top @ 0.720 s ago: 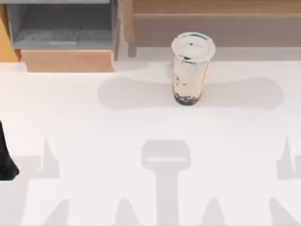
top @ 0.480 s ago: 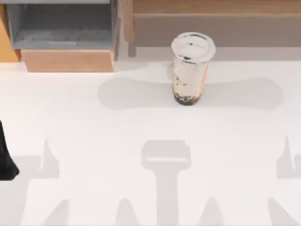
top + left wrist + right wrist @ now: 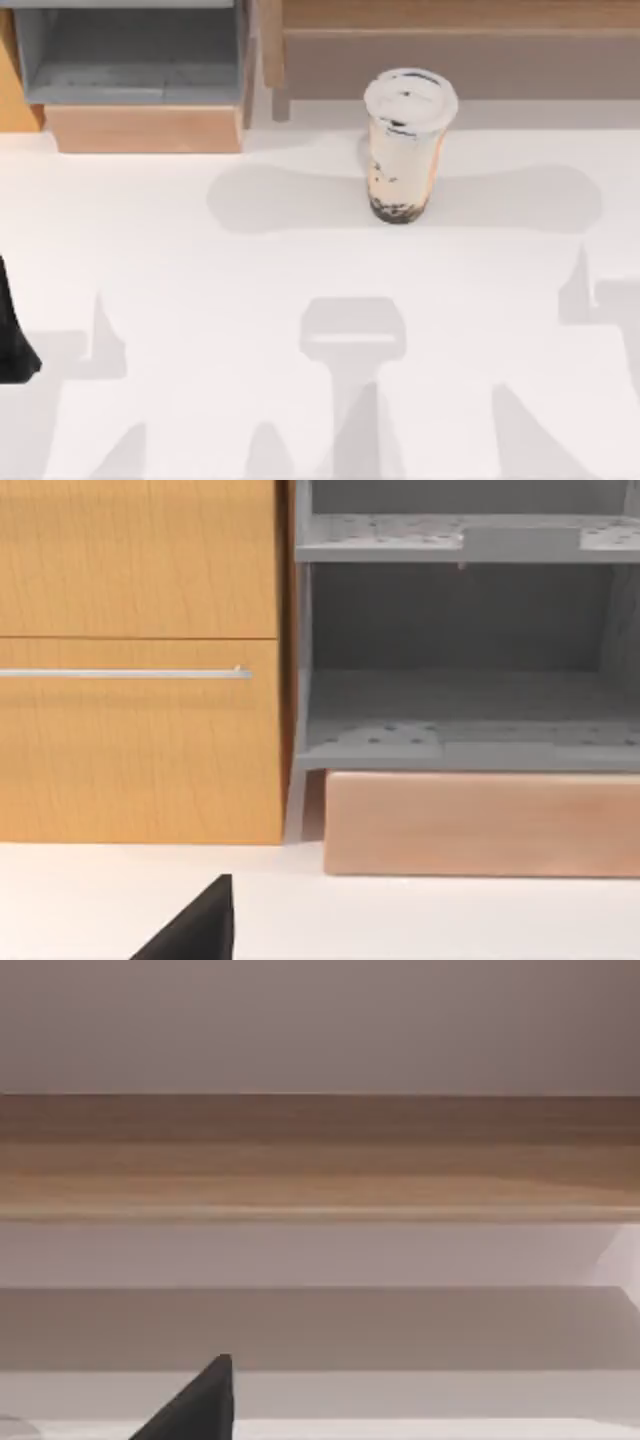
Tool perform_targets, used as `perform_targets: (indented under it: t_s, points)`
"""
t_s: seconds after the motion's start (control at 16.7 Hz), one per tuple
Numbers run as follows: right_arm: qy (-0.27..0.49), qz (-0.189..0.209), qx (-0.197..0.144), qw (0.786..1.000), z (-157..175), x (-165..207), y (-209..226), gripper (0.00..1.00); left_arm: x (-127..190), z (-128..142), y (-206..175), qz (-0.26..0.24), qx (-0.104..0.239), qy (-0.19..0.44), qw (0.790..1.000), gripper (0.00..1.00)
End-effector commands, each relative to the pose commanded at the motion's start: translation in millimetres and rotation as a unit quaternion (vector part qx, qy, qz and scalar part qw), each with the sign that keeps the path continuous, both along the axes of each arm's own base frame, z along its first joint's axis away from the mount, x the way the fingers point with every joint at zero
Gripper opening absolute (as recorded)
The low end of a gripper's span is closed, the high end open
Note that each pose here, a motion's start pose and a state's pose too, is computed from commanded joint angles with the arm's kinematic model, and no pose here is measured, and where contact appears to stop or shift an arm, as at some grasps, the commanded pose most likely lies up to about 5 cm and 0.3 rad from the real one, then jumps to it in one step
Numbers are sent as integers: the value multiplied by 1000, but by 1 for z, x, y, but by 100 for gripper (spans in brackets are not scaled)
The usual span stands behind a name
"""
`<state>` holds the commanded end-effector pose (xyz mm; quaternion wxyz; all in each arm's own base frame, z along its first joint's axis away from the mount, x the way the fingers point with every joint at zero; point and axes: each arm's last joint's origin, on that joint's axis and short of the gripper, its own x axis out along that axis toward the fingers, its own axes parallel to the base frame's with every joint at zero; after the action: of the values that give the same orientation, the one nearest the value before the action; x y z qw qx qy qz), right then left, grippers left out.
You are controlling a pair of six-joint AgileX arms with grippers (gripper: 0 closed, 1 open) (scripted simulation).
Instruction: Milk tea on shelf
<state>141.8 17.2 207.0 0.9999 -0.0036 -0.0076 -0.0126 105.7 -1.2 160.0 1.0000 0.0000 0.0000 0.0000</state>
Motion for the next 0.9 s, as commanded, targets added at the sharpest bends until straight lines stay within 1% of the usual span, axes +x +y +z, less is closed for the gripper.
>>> perform_targets:
  t_s: [0.24,0.42,0.54,0.66,0.9]
  points:
    - [3,-2,1,1000,14,43,30,100,0,0,0,0,0,0,1000,100]
    - [7,-2,1,1000,8,80,66,100,0,0,0,0,0,0,1000,100]
    - [9,-2,1,1000,-6,101,95,100,0,0,0,0,0,0,1000,100]
    - [10,-2,0,1000,-26,117,126,100,0,0,0,0,0,0,1000,100]
    - [11,0,-1,1000,-78,129,183,100,0,0,0,0,0,0,1000,100]
